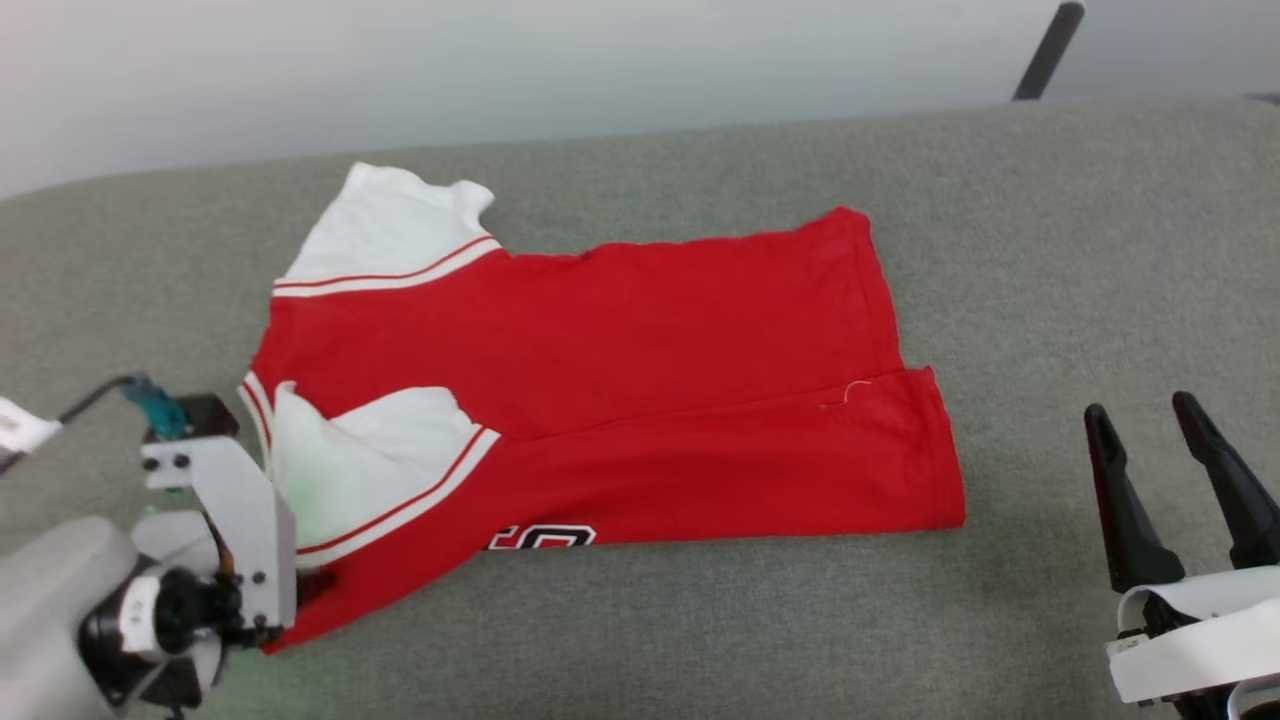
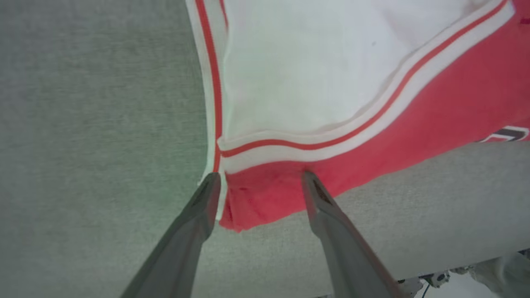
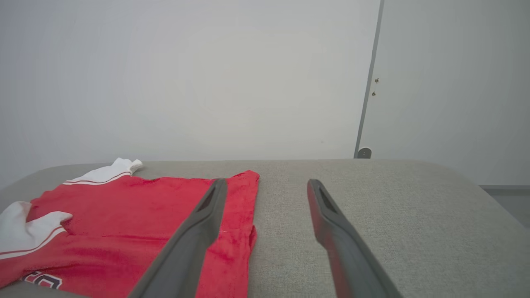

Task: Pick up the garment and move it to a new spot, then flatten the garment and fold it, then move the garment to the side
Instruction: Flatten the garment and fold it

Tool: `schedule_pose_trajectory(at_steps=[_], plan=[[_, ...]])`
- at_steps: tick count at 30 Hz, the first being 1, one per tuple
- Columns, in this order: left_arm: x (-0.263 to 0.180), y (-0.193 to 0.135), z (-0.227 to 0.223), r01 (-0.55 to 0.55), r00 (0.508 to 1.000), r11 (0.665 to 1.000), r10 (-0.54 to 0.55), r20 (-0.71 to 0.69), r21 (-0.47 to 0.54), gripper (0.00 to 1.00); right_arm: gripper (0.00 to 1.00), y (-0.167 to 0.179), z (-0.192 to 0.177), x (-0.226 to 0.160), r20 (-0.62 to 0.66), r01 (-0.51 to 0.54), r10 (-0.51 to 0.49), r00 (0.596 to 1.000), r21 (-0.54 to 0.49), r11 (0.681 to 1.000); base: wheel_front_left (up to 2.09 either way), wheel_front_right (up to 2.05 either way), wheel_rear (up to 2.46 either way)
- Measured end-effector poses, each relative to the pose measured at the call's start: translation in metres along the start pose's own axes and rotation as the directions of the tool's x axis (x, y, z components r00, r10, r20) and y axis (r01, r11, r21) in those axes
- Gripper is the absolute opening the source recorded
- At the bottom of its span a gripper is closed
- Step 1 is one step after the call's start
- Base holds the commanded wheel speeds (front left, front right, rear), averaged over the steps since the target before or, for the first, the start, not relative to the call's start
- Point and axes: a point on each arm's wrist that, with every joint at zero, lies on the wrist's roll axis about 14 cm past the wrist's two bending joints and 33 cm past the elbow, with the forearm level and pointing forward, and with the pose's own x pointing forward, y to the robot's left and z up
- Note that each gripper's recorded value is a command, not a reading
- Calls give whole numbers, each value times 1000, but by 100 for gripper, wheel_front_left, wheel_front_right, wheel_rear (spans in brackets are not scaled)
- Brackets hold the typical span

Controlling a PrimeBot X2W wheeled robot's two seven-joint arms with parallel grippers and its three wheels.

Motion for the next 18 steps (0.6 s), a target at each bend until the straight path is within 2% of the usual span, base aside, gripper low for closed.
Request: schedule_pose_trajectory(at_steps=[2,11,12,13,14,18], plan=[[12,1,-7,-3,999,1000,3,-43,17,100,100,-5,-3,0,-7,18,-18,1000,3,1000,0,0,0],[42,4,-13,2,990,1000,-6,-140,-27,100,100,-12,-11,4,-31,41,-41,999,6,999,0,0,0],[43,4,-14,0,989,999,-5,-148,-33,92,100,-12,-12,5,-34,42,-41,999,6,999,0,0,0],[44,4,-13,3,989,999,-8,-147,-35,13,100,-12,-12,5,-34,42,-42,999,6,999,0,0,0],[44,3,-11,8,990,999,-13,-140,-38,0,100,-12,-12,6,-36,40,-40,999,6,999,0,0,0],[43,12,-2,-7,995,1000,5,-98,-18,0,100,-11,-15,8,-59,36,-35,998,12,999,0,0,0]])
